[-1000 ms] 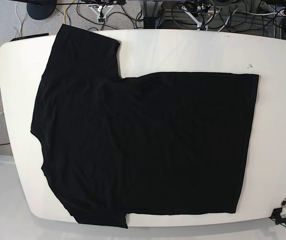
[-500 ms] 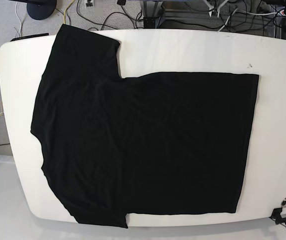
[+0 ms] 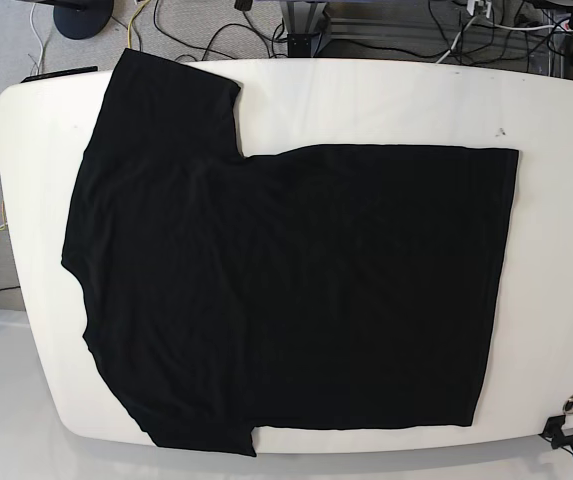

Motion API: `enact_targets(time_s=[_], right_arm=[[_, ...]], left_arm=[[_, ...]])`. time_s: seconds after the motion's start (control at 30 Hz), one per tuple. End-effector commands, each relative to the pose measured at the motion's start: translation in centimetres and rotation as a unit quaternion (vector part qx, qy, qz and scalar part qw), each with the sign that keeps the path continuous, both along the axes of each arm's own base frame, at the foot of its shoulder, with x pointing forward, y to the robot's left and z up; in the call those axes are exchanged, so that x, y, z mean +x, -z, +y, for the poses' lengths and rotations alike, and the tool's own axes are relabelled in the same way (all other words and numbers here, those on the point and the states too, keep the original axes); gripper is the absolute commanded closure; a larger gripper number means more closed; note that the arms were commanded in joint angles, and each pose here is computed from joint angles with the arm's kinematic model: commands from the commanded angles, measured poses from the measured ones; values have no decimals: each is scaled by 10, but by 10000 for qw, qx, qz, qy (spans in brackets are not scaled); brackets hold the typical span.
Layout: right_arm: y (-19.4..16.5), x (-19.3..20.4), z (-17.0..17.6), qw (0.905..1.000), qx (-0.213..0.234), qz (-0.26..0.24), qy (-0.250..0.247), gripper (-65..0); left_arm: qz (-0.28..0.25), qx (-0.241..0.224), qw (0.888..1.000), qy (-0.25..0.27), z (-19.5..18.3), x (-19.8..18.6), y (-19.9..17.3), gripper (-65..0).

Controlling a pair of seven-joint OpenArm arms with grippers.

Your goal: Fold the T-shirt properly

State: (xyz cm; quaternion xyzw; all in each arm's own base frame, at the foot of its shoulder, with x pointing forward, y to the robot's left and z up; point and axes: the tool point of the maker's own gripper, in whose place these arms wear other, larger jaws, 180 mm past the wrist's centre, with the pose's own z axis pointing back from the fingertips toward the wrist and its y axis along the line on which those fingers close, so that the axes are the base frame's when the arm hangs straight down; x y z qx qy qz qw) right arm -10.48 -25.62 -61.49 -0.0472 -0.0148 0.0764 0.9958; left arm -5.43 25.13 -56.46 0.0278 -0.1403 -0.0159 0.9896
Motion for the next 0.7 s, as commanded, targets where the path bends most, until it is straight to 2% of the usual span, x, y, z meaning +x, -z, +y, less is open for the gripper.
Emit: enact_targets(time_s=[0.0,0.17,0.2,0.4,0.67], right_arm=[[-15,-5,-9,9997,-16,-121,-201,0],[-34,18,0,9975,114,-571,-406,0],[-35,10,4,9983,135,-457,-332,0],[-85,19,27,9940,345,-871,-565,0],[-166,76,10,9835,24,-1706,-597,0]], left_arm=[[-193,-94,9997,149,0,9,-21,0],[-434,-236,9979,423,-15,33,-47,-9],[-537,-309,9975,352,-14,28,-49,0],[-814,-404,9946,503,-21,27,-97,0],[-1590,-444,9846,569,-24,77,-174,0]])
